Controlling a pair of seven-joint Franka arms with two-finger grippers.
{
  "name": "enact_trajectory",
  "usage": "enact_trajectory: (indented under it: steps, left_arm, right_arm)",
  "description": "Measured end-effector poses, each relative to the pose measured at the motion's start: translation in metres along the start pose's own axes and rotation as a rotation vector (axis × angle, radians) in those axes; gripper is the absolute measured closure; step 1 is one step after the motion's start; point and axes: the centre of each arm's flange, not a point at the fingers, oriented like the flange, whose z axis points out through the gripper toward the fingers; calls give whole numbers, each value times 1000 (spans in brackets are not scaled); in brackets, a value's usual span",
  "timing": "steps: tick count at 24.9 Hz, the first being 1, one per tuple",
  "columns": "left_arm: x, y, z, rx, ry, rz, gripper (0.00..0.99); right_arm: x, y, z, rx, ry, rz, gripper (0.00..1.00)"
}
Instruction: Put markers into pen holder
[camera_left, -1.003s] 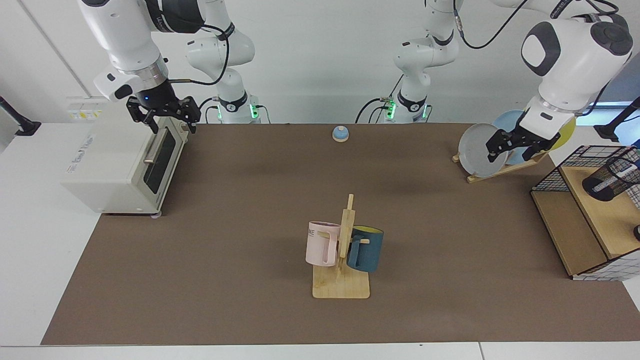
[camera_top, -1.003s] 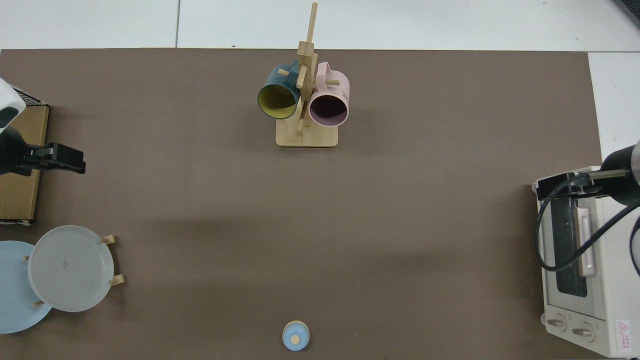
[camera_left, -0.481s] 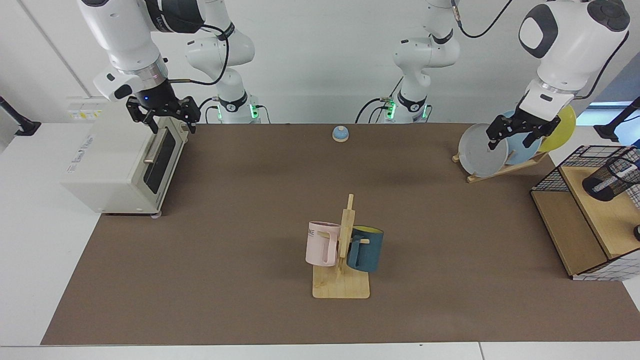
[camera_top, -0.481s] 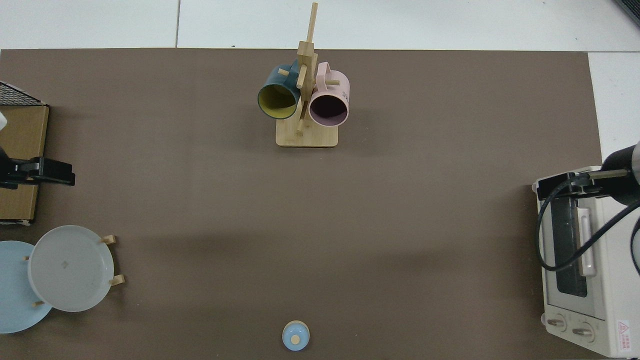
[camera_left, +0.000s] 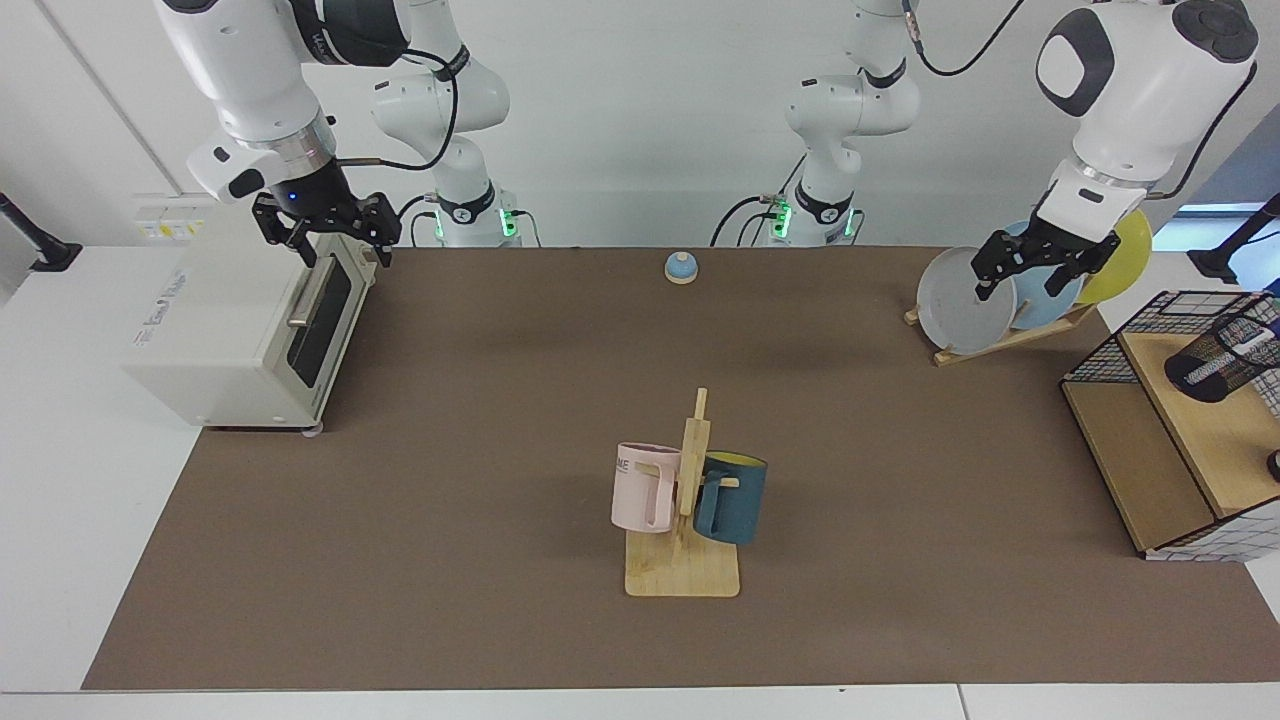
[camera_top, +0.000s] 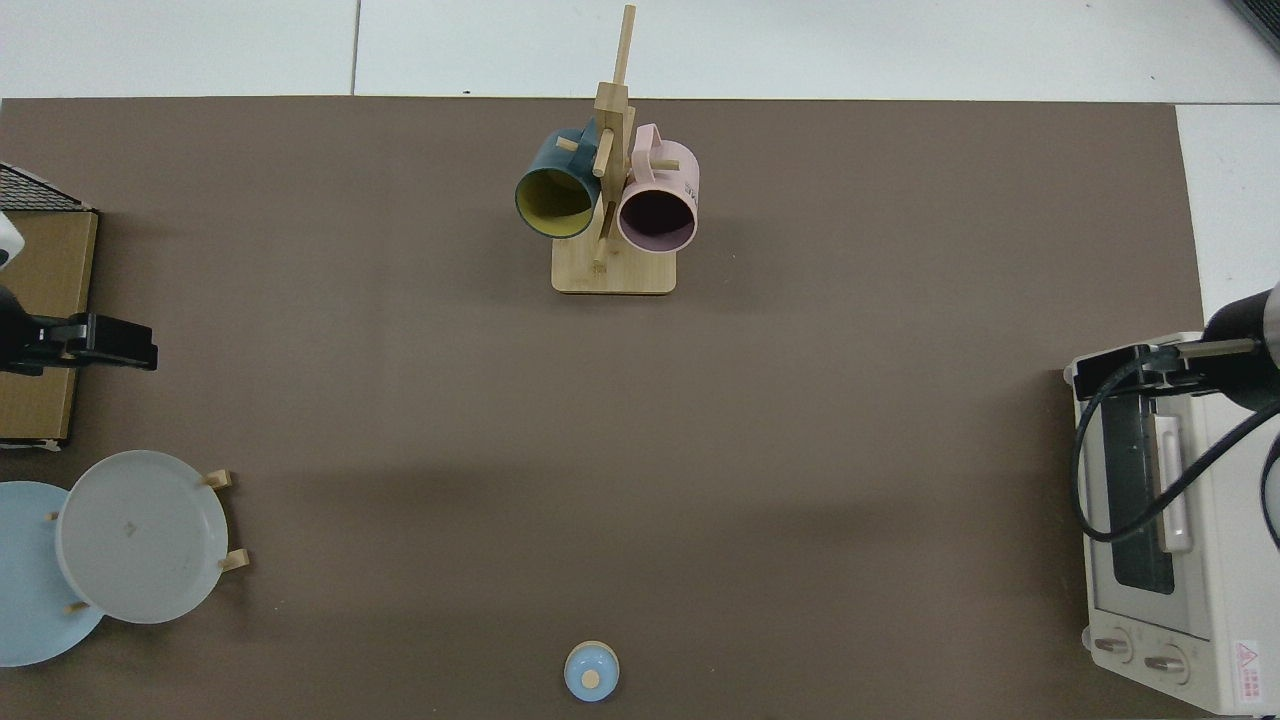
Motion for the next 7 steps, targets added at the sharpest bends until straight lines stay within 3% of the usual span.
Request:
enact_trajectory:
  steps: [7]
  left_arm:
    - [0, 5, 0, 0, 0, 17, 0]
  right_arm:
    - [0, 0, 0, 0, 0, 0, 0]
